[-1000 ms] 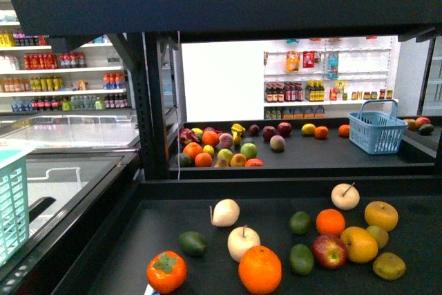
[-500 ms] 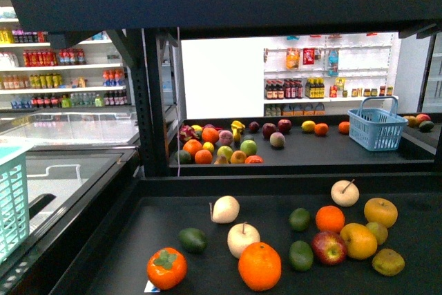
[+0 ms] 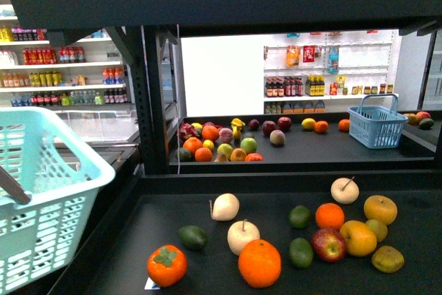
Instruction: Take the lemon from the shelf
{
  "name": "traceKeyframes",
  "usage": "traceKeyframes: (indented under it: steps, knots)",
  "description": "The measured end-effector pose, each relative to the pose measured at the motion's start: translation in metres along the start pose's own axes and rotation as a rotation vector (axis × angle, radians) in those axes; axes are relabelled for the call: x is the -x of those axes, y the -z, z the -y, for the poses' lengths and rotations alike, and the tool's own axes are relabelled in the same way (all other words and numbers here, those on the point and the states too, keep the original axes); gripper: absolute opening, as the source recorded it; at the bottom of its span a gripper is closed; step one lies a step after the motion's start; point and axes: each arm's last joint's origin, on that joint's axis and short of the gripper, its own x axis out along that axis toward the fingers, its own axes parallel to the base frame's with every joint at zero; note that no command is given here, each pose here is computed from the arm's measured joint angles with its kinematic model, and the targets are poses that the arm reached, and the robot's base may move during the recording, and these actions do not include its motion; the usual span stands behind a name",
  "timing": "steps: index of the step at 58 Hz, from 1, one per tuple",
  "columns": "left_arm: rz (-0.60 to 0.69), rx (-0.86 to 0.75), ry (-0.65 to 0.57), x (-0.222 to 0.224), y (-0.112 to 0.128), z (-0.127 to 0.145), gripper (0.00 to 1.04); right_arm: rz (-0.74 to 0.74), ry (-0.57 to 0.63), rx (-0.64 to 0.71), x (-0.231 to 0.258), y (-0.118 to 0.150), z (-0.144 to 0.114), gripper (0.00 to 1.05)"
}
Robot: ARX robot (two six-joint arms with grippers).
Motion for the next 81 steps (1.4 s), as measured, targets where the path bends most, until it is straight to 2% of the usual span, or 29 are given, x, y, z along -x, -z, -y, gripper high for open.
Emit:
traceKeyframes:
  steps: [20,38,50,63,66,69,71,75,81]
  knots:
    - [-0.248,-0.128,0.189,-0.038,0.082,0.069,0.18,0.0,0.0,0.0,0.0,0.0,0.0,0.97]
    - [-0.475,-0.189,0.291,-0.102,0.16,0.1,0.18,0.0,0.0,0.0,0.0,0.0,0.0,0.97]
    - [-0.511,-0.248,0.343,-0.127,0.179,0.119,0.17,0.0,0.0,0.0,0.0,0.0,0.0,0.97]
    - [-0.534,-0.281,0.356,-0.134,0.188,0.128,0.17,0.0,0.0,0.0,0.0,0.0,0.0,0.97]
    - [-0.533,-0.287,0.347,-0.134,0.188,0.128,0.17,-0.066,0.066,-0.051,-0.001,0.002,0.0,0.97]
    - [-0.531,-0.297,0.34,-0.134,0.188,0.127,0.17,-0.202,0.185,-0.181,-0.007,0.002,0.004,0.97]
    - [-0.528,-0.3,0.339,-0.134,0.188,0.127,0.17,-0.241,0.211,-0.248,-0.015,0.002,0.007,0.97]
    - [-0.524,-0.312,0.34,-0.134,0.188,0.127,0.17,-0.3,0.213,-0.379,-0.034,0.0,0.016,0.97]
    - [-0.523,-0.314,0.34,-0.134,0.188,0.127,0.17,-0.36,0.213,-0.461,-0.069,-0.006,0.037,0.97]
